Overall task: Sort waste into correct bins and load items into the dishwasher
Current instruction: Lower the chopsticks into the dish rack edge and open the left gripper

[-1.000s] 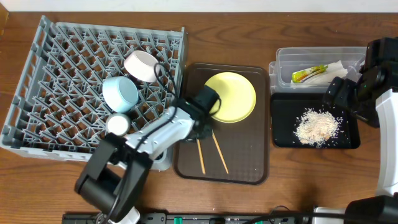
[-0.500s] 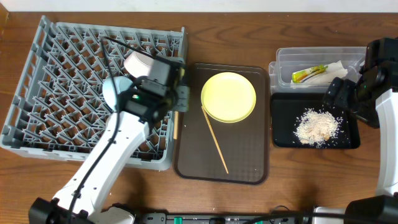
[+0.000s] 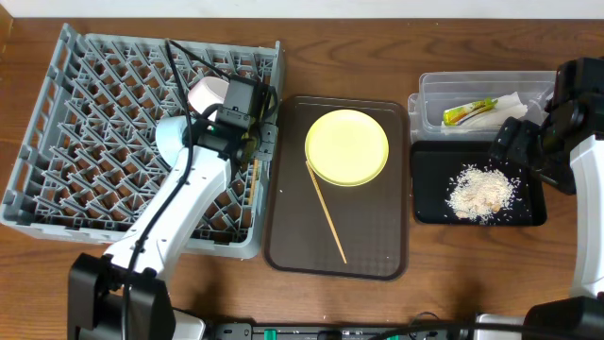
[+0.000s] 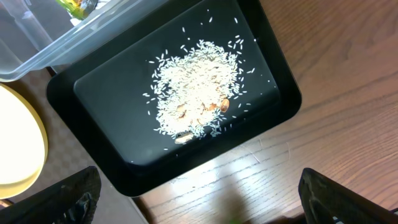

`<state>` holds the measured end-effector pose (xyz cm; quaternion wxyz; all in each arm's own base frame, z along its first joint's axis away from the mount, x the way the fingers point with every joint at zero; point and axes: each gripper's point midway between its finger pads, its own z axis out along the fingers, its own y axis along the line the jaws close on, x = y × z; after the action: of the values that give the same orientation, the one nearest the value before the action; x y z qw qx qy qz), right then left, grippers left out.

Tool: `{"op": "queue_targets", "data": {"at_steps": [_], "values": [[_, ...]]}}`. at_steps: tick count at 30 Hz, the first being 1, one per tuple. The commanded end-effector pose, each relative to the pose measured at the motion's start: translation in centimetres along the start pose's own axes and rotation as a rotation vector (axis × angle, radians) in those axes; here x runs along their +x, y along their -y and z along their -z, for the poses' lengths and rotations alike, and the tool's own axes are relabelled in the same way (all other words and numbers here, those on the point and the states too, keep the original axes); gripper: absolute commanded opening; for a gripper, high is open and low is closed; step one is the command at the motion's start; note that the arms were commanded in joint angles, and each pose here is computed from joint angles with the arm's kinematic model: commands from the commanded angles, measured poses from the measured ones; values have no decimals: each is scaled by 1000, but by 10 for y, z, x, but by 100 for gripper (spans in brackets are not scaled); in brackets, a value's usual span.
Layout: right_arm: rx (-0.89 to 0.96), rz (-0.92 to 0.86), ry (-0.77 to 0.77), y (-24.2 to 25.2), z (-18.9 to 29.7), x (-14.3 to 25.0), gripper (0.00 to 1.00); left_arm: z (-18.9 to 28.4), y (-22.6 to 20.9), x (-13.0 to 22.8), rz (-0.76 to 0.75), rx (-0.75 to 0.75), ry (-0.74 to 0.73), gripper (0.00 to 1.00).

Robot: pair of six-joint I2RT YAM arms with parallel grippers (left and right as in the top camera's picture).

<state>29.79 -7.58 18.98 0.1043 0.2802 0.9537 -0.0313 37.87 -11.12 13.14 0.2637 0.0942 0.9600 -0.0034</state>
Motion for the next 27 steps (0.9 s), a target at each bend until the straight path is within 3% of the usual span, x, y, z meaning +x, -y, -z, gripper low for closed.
{"op": "queue_targets", "data": {"at_steps": [1, 8, 14, 21, 27], "values": [[-12, 1, 32, 1, 10, -4, 99, 10, -8, -11, -6, -35, 42, 52], [-12, 1, 32, 1, 10, -4, 99, 26, 55, 11, 175, 199, -45, 65], [-12, 1, 32, 1, 10, -4, 99, 8, 105, 66, 352, 189, -234, 66], [-12, 1, 32, 1, 10, -4, 99, -33, 143, 110, 260, 81, -317, 66], [-11, 1, 31, 1, 10, -3, 99, -66, 149, 141, 201, 8, -387, 66]]}}
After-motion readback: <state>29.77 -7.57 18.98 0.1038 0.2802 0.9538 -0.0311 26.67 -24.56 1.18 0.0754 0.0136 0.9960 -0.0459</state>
